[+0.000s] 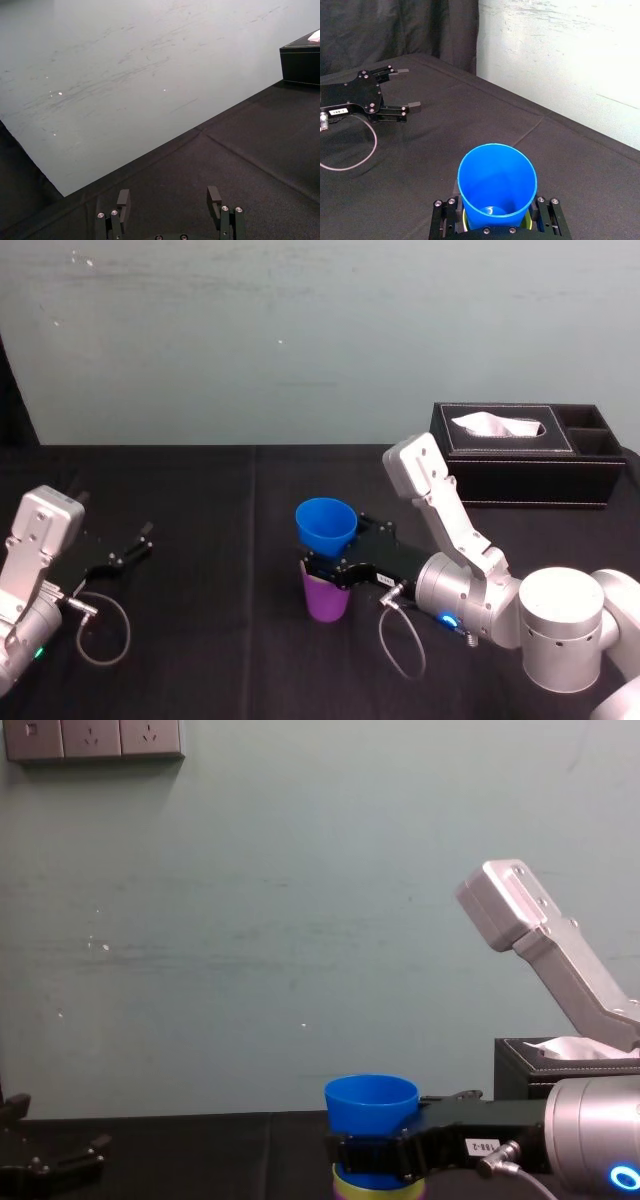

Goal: Stack the three plastic cups sequentially using one hand.

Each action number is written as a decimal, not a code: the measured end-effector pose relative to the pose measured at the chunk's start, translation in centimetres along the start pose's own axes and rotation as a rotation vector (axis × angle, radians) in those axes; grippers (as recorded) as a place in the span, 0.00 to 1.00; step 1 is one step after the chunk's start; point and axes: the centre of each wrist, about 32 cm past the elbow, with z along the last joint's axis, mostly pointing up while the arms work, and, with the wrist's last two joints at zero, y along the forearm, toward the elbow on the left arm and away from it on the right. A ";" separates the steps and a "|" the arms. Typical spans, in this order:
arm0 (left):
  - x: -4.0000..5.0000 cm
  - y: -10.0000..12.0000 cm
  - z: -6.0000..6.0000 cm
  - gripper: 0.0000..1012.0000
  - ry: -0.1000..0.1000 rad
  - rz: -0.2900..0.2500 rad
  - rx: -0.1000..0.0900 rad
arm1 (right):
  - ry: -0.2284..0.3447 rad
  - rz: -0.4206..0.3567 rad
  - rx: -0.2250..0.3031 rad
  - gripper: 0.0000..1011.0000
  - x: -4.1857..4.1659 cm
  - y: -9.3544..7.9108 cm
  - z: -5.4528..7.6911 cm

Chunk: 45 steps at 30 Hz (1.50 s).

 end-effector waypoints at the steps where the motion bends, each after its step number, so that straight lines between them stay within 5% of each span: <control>1: 0.00 0.0 0.0 0.99 0.000 0.000 0.000 | 0.000 0.000 0.000 0.72 0.01 0.0 0.0; 10: 0.00 0.0 0.0 0.99 0.000 0.000 0.000 | 0.000 -0.001 0.000 0.72 0.02 0.0 0.0; 22: 0.00 0.0 0.0 0.99 0.000 0.000 0.000 | -0.001 0.000 0.000 0.99 0.03 0.0 0.1; 30: 0.00 0.0 0.0 0.99 0.000 0.000 0.000 | 0.002 -0.001 0.004 0.99 0.06 -0.1 0.1; 38: 0.00 0.0 0.0 0.99 0.000 0.000 0.000 | 0.040 -0.066 0.119 0.99 0.36 -0.9 0.0; 45: 0.00 0.0 0.0 0.99 0.000 0.000 0.000 | 0.068 -0.179 0.163 0.99 0.44 -1.7 -0.3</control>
